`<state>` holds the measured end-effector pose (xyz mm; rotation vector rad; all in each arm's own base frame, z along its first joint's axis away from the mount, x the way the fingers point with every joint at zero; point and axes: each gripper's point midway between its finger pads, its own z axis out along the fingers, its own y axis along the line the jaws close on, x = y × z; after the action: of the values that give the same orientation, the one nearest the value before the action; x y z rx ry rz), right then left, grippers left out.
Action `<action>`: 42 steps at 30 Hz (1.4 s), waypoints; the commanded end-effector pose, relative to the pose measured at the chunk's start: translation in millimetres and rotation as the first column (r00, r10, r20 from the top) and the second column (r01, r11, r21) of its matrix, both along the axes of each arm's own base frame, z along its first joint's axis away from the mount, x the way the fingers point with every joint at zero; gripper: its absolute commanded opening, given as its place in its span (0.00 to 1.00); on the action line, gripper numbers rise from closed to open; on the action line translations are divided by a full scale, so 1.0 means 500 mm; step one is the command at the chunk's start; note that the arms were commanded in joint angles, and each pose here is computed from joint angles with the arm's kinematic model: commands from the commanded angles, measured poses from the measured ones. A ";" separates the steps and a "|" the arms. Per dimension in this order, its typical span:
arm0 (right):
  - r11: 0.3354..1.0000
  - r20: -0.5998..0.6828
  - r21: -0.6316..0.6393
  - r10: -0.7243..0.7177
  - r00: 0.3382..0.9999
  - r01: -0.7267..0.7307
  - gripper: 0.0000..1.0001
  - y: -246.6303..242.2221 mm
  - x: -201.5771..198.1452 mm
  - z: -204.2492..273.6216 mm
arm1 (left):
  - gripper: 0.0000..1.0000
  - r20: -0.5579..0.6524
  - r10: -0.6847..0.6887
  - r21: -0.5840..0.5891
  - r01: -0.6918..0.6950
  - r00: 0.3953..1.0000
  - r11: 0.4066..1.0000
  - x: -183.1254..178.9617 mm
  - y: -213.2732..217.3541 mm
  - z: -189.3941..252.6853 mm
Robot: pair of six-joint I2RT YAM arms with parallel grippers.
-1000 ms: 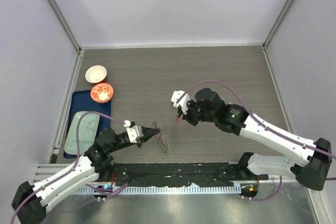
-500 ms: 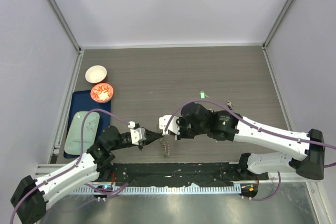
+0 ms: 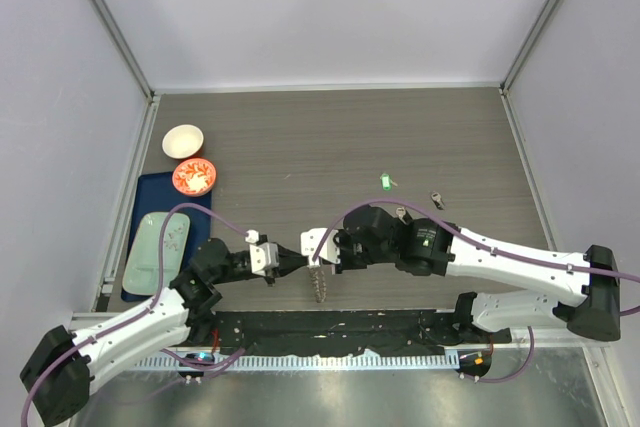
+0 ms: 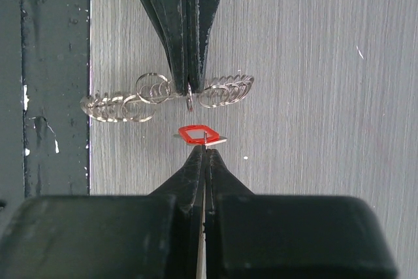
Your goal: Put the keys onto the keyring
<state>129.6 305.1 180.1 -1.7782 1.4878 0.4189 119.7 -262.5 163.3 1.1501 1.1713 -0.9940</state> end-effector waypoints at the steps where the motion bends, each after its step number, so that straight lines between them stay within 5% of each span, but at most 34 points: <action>1: 0.998 0.040 0.065 0.001 0.999 -0.003 0.01 0.017 0.005 0.033 | 0.00 0.094 -0.025 -0.114 0.036 0.995 0.993 -0.007 -0.008 0.081; 42: 0.993 0.008 0.101 0.064 0.998 -0.064 0.01 0.035 -0.022 0.035 | 0.00 0.072 -0.025 -0.106 0.032 0.997 0.994 -0.002 -0.013 0.076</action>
<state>121.0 315.4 183.1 -1.7820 1.4404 0.4760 117.3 -265.4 168.4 1.1436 1.1520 -1.0248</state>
